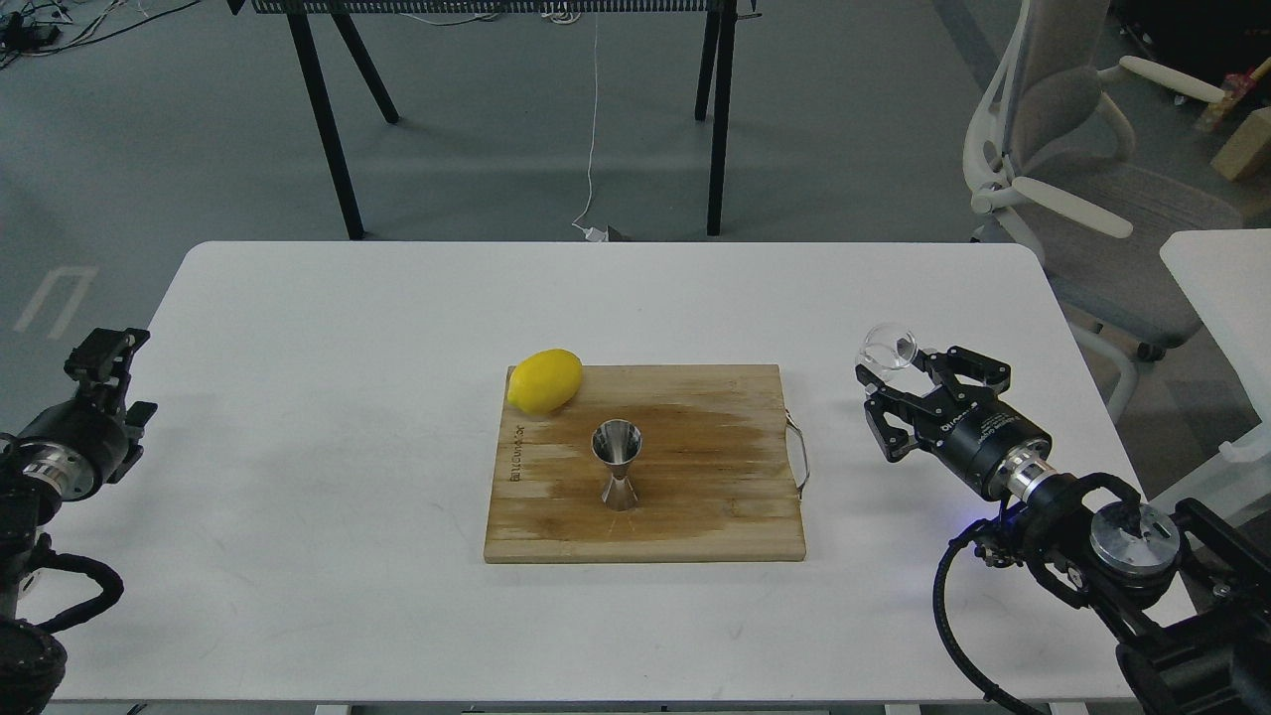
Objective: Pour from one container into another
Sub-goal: 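Lift the glass cup and move it above the jigger, then tilt the glass cup with the right gripper to pour into the jigger, then raise the glass cup upright and carry it back toward the table edge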
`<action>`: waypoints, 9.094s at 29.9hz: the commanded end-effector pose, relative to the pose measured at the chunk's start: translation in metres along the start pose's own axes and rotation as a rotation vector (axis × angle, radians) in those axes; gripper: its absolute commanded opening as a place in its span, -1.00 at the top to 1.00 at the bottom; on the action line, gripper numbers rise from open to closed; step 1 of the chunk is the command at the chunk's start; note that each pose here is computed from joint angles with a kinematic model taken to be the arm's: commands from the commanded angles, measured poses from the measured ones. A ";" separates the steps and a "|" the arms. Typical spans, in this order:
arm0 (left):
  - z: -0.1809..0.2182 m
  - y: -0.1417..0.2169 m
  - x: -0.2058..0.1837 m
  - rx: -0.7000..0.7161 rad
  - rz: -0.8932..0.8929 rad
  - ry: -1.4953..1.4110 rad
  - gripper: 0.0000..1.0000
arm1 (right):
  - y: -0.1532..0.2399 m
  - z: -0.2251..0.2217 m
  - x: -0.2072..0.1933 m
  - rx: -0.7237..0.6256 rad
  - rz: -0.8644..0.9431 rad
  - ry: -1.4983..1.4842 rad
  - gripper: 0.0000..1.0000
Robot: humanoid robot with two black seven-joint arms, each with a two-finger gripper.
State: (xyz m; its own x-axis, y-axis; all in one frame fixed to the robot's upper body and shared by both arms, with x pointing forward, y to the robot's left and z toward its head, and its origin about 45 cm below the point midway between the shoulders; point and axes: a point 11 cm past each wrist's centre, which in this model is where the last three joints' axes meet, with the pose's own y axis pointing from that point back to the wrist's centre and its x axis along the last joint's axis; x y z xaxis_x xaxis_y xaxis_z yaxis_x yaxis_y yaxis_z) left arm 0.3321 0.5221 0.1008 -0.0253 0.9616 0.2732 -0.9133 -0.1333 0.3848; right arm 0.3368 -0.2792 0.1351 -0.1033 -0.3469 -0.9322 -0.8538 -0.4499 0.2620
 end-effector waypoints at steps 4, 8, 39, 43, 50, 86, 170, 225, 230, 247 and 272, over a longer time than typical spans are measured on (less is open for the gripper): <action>-0.001 0.001 0.002 -0.005 0.013 0.019 -0.99 | -0.012 0.027 -0.058 -0.097 -0.143 0.242 0.18; -0.001 0.001 0.001 -0.006 0.014 0.023 -0.99 | -0.020 0.048 -0.079 -0.166 -0.187 0.436 0.18; -0.008 0.003 -0.003 0.007 0.008 0.027 -0.99 | -0.080 0.113 -0.114 -0.480 -0.216 1.187 0.18; -0.008 0.003 -0.003 0.007 0.007 0.028 -0.99 | -0.079 0.117 -0.112 -0.499 -0.219 1.206 0.18; -0.008 0.002 -0.004 0.007 0.005 0.029 -0.99 | -0.081 0.126 -0.115 -0.534 -0.239 1.285 0.18; -0.008 0.002 -0.004 0.007 0.005 0.029 -0.99 | -0.094 0.134 -0.137 -0.574 -0.284 1.511 0.18; -0.021 0.015 0.013 -0.023 0.120 0.182 -0.99 | -0.096 0.142 -0.147 -0.627 -0.339 1.741 0.18; -0.021 0.014 0.009 -0.024 0.114 0.185 -0.99 | -0.094 0.149 -0.151 -0.679 -0.381 1.960 0.18; -0.021 0.014 0.009 -0.024 0.114 0.185 -0.99 | -0.094 0.146 -0.159 -0.653 -0.382 1.893 0.18; -0.020 0.012 0.005 -0.027 0.108 0.191 -0.99 | -0.078 0.091 -0.144 -0.338 -0.307 0.859 0.20; -0.025 0.009 -0.009 -0.018 0.087 0.204 -0.99 | 0.050 -0.036 0.063 0.348 -0.030 -0.197 0.19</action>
State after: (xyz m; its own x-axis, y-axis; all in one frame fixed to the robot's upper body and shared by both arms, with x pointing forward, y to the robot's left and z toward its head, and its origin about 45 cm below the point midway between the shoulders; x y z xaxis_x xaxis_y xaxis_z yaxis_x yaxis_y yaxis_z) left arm 0.3135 0.5183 0.0801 -0.1846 0.9754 0.1202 -0.9113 -0.2157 0.3507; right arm 0.3128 -0.3437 0.1122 -0.0915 -0.1804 -0.9793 -0.9768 -0.1751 0.1235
